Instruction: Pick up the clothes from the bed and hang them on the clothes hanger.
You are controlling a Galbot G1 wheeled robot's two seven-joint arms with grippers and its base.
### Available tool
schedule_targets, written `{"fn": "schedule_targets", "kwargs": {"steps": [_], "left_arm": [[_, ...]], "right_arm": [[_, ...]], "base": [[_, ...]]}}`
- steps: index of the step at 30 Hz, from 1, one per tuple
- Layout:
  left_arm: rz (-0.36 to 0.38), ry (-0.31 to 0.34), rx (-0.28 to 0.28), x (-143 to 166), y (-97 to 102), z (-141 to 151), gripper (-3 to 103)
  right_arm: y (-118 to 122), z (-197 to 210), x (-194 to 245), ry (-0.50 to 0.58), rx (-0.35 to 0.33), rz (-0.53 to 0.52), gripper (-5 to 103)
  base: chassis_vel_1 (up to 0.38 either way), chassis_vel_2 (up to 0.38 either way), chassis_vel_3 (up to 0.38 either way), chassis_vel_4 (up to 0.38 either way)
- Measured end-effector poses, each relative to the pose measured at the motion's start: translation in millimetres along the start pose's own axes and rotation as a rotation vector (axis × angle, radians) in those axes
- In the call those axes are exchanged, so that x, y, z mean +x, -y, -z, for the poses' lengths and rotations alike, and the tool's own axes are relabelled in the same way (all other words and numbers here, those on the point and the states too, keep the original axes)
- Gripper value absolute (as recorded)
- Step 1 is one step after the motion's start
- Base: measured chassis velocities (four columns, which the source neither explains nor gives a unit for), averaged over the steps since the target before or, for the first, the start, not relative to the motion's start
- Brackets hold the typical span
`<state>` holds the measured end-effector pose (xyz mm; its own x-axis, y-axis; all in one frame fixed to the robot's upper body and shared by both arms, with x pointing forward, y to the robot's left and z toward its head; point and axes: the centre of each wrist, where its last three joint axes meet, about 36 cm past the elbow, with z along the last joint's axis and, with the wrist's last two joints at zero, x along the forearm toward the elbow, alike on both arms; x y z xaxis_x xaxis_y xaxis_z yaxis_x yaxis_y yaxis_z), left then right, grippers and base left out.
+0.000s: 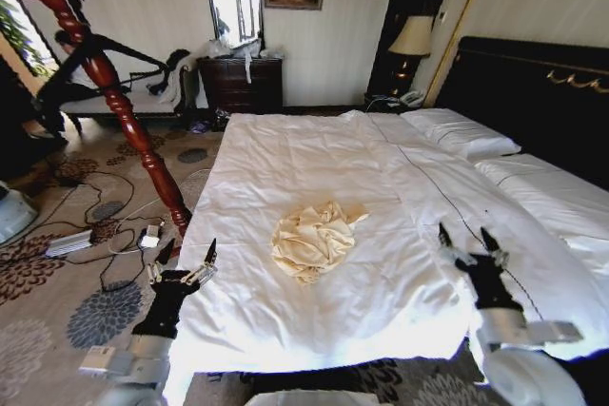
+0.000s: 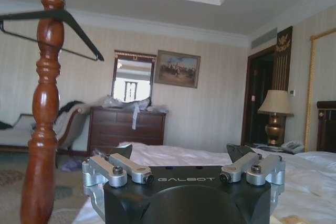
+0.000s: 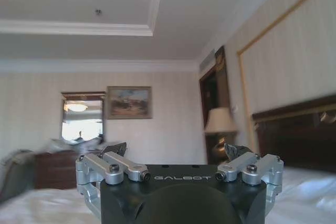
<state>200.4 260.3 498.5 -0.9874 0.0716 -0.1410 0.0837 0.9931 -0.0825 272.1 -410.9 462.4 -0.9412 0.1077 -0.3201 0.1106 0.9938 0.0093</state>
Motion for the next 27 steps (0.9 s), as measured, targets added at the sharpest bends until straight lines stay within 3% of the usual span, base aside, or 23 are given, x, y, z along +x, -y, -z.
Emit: {"fn": "schedule_targets", "kwargs": {"steps": [2,4,8,9,11,13,17,19,23,27], "left_arm": [[0.007,-0.001,-0.013,-0.1,-1.6,-2.9,100],[0.011,0.0,-0.014,-0.1,-1.6,-3.0,100],[0.021,0.0,-0.073,0.6,-4.4,-7.0,100],[0.021,0.0,-0.073,0.6,-4.4,-7.0,100],[0.027,-0.004,-0.105,1.0,-6.1,-9.9,100],[0.026,-0.002,-0.078,2.5,-2.3,-4.9,100],[0.03,-0.012,-0.018,4.9,-0.5,0.6,100],[0.032,-0.011,-0.024,5.1,-1.9,1.3,100],[0.054,-0.018,-0.026,8.6,-3.6,1.3,100],[0.071,-0.015,-0.075,10.6,-6.2,-4.2,100]], "right_arm": [[22.8,-11.1,-6.6,0.005,0.096,-0.013,100],[23.5,-9.3,-8.5,0.008,0.104,-0.006,100],[-24.5,21.7,-3.0,-0.013,0.025,0.076,100],[-24.5,21.7,-3.0,-0.013,0.025,0.076,100],[-49.2,33.3,6.5,-0.076,-0.013,0.124,100],[-59.0,36.3,9.9,-0.118,-0.029,0.167,100],[-58.6,33.7,4.6,-0.142,-0.038,0.208,100],[-58.2,33.7,3.2,-0.153,-0.046,0.206,100],[-66.3,40.6,3.7,-0.316,-0.153,0.189,100],[-69.5,27.1,6.5,-0.382,-0.163,0.215,100]], "base": [[0.0,0.0,0.0,0.0],[0.0,0.0,0.0,0.0],[0.0,0.0,0.0,0.0],[0.0,0.0,0.0,0.0],[0.0,0.0,0.0,0.0],[0.0,0.0,0.0,0.0],[0.0,0.0,0.0,0.0],[0.0,0.0,0.0,0.0],[0.0,0.0,0.0,0.0],[0.0,0.0,0.0,0.0]]}}
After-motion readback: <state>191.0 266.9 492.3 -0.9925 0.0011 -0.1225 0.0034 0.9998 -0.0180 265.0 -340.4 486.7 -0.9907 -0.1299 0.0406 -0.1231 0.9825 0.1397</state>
